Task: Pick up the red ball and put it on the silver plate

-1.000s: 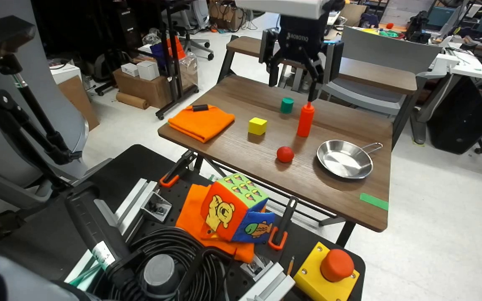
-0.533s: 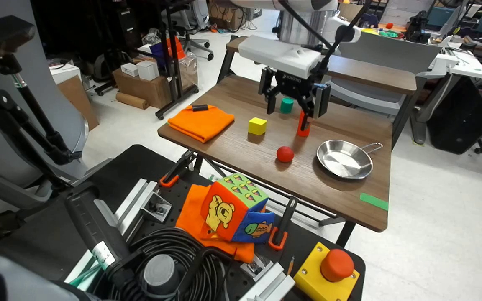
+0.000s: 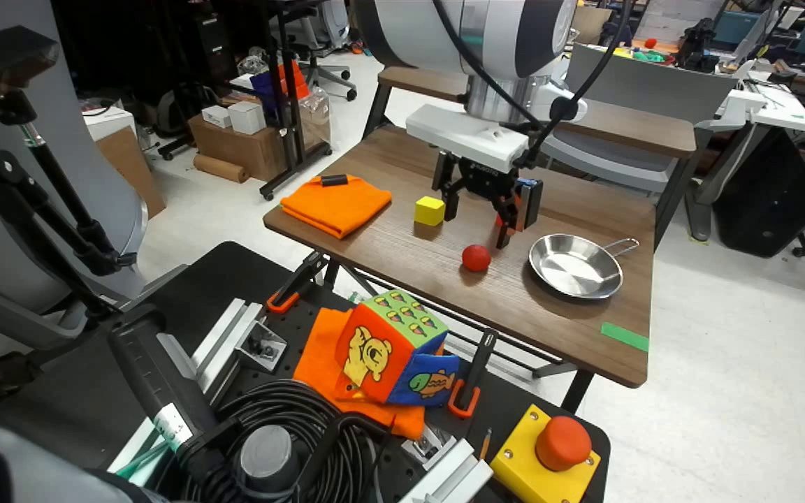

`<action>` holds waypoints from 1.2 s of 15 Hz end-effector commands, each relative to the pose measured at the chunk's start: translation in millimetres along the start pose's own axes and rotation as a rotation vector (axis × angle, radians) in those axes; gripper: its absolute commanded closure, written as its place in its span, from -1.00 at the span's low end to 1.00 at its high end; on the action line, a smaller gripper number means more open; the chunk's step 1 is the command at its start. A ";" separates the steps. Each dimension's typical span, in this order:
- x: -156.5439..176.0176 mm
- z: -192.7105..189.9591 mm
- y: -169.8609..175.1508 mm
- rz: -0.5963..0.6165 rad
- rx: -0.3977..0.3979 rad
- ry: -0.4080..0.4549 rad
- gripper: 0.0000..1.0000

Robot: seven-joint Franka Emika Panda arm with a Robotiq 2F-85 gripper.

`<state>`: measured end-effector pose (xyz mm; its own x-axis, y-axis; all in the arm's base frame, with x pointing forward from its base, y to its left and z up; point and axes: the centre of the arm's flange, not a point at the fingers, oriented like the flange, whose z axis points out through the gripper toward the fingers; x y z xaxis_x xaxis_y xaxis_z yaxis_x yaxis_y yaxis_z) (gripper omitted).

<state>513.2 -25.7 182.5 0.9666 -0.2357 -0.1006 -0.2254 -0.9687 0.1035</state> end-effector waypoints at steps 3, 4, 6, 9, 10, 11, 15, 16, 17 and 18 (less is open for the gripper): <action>31.2 31.9 -5.1 0.020 -0.008 -0.031 -1.00; 35.3 37.5 -5.1 0.024 -0.011 -0.040 -1.00; 42.2 47.3 -6.5 0.023 -0.015 -0.055 -1.00; 50.7 60.0 -11.8 0.019 -0.026 -0.074 -1.00; 53.0 62.7 -13.5 0.017 -0.027 -0.080 -0.50; 54.6 64.9 -14.8 0.014 -0.026 -0.086 -0.47; 58.3 62.3 -18.6 0.016 -0.016 -0.118 0.14; 59.3 58.2 -16.4 0.027 -0.010 -0.117 0.28; 60.4 54.7 -13.9 0.039 -0.008 -0.116 0.42; 62.0 47.6 -4.6 0.070 -0.015 -0.094 0.57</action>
<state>560.5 -24.0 118.8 0.9416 -0.2711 -0.1996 -0.2509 -0.9604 0.1208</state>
